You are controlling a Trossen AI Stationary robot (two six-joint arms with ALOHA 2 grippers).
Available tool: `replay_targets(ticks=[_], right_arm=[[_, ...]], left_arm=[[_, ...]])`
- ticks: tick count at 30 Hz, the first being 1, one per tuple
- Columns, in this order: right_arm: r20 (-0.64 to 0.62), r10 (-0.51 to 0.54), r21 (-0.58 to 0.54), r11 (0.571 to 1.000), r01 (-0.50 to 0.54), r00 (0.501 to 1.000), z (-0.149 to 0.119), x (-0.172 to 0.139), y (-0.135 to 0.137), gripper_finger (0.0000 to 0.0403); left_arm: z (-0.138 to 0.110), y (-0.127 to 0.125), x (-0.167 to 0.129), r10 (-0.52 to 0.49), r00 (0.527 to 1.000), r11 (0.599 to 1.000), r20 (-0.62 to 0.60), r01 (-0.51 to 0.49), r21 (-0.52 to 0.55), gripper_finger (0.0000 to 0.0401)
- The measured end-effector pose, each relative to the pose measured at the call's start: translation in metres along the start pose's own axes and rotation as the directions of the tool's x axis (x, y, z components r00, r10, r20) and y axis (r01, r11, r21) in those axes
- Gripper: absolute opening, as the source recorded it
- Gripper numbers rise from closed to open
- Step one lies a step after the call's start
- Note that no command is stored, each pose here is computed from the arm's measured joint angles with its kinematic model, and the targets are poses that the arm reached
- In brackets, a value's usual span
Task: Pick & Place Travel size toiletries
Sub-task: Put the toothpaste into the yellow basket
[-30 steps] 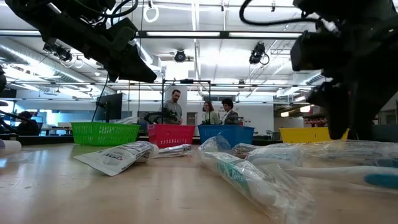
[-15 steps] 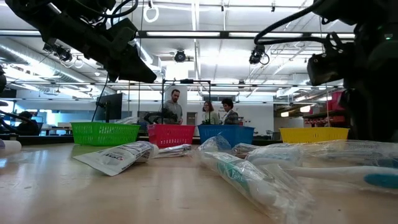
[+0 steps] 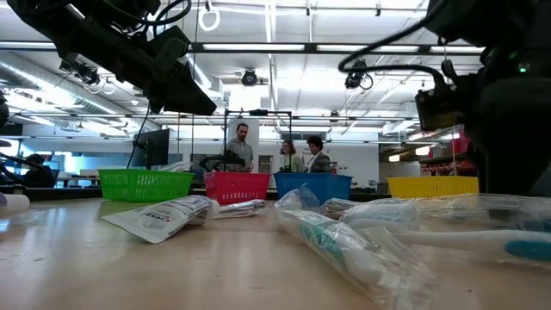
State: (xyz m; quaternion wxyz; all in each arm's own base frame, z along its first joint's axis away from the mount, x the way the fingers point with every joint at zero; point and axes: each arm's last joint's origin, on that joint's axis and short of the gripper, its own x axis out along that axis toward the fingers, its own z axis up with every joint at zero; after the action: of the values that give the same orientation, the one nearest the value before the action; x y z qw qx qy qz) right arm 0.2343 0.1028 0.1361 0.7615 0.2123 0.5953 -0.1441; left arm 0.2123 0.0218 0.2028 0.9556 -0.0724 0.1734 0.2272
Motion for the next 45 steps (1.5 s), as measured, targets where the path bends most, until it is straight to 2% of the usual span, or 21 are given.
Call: replay_targets(ticks=[8, 13, 21, 28, 32, 35, 39, 42, 45], right_arm=[[-0.011, -0.013, -0.032, 0.999, 0.012, 1.0, 0.0, 0.006, 0.001, 0.0214], [0.0, -0.05, -0.049, 0.998, 0.049, 0.999, -0.001, 0.007, -0.001, 0.0165], [0.009, -0.043, -0.094, 0.995, 0.044, 0.999, 0.003, 0.005, 0.001, 0.0094], [0.03, 0.01, -0.161, 0.987, -0.005, 1.0, 0.02, -0.01, 0.011, 0.0082], [0.016, -0.06, -0.216, 0.974, 0.063, 0.998, 0.03, -0.018, 0.006, 0.0084], [0.02, -0.072, -0.225, 0.972, 0.075, 0.997, 0.042, -0.027, 0.002, 0.0083], [0.043, -0.131, -0.294, 0.946, 0.138, 0.99, 0.057, -0.046, -0.008, 0.0083], [0.091, -0.231, -0.317, 0.915, 0.248, 0.969, 0.066, -0.071, -0.021, 0.0083], [0.154, -0.387, -0.278, 0.866, 0.416, 0.909, 0.07, -0.096, -0.04, 0.0085]], left_arm=[[0.0, 0.0, 0.0, 0.0, 1.0, 1.0, -0.001, 0.0, -0.003, 0.0126], [0.0, 0.0, 0.0, 0.0, 1.0, 1.0, -0.001, 0.0, -0.007, 0.0126], [0.0, 0.0, 0.0, 0.0, 1.0, 1.0, 0.0, 0.0, -0.007, 0.0126], [0.0, 0.0, 0.0, 0.0, 1.0, 1.0, 0.0, 0.0, -0.01, 0.0126], [0.0, 0.0, 0.0, 0.0, 1.0, 1.0, 0.003, 0.0, -0.012, 0.0126], [0.001, 0.0, 0.0, 0.0, 1.0, 1.0, 0.004, 0.0, -0.013, 0.0126], [0.001, 0.0, 0.0, -0.001, 1.0, 1.0, 0.004, 0.001, -0.013, 0.0126], [0.001, 0.0, 0.0, -0.001, 1.0, 1.0, 0.005, 0.001, -0.014, 0.0126], [0.001, 0.0, 0.0, -0.001, 1.0, 1.0, 0.006, 0.001, -0.017, 0.0126]])
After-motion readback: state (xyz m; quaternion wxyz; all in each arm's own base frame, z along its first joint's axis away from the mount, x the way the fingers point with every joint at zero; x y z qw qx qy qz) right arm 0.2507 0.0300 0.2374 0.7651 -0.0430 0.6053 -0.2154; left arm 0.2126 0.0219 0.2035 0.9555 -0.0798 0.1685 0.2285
